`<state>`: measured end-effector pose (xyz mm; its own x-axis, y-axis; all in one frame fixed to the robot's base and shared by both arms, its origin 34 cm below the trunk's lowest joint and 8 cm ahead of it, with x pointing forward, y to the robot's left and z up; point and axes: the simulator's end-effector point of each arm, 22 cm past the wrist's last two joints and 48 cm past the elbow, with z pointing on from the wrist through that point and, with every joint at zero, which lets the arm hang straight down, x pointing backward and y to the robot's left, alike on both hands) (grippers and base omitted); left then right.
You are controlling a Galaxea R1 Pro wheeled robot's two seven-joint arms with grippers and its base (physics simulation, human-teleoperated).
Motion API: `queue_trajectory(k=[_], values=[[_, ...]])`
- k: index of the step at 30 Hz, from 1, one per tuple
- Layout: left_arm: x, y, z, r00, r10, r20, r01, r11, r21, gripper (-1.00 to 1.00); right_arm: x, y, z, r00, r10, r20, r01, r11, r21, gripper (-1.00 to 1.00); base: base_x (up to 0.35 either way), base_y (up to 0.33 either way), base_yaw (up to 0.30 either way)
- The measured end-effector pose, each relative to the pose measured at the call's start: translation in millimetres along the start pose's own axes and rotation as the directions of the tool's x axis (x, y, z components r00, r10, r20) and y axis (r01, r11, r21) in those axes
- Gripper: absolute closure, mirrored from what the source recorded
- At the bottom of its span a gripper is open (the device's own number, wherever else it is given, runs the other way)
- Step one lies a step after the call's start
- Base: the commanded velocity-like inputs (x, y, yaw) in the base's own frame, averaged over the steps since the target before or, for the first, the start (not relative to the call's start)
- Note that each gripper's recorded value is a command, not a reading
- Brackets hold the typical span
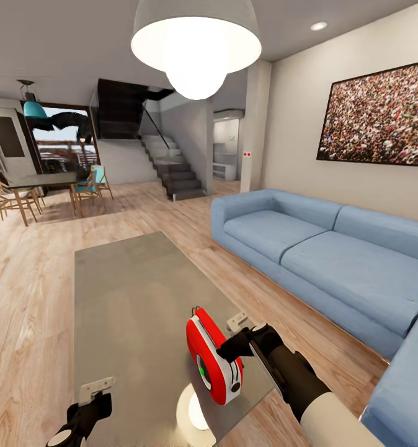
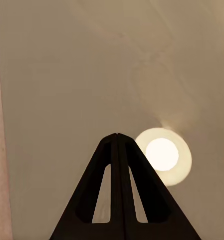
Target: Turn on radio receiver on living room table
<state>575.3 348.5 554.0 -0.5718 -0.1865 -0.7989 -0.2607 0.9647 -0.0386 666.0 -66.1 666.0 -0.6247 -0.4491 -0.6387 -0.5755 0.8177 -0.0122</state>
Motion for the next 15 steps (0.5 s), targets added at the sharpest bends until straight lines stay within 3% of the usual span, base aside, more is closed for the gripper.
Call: queue_trajectory(k=[15], values=[[7.3,0.4,3.8,1.0,-0.001,-0.001,0.001,1.0,0.0,1.0,6.1,0.7,5.6,1.0,0.0,-0.001,0.0,1.0,0.0,1.0,0.0,0.0,0.0]])
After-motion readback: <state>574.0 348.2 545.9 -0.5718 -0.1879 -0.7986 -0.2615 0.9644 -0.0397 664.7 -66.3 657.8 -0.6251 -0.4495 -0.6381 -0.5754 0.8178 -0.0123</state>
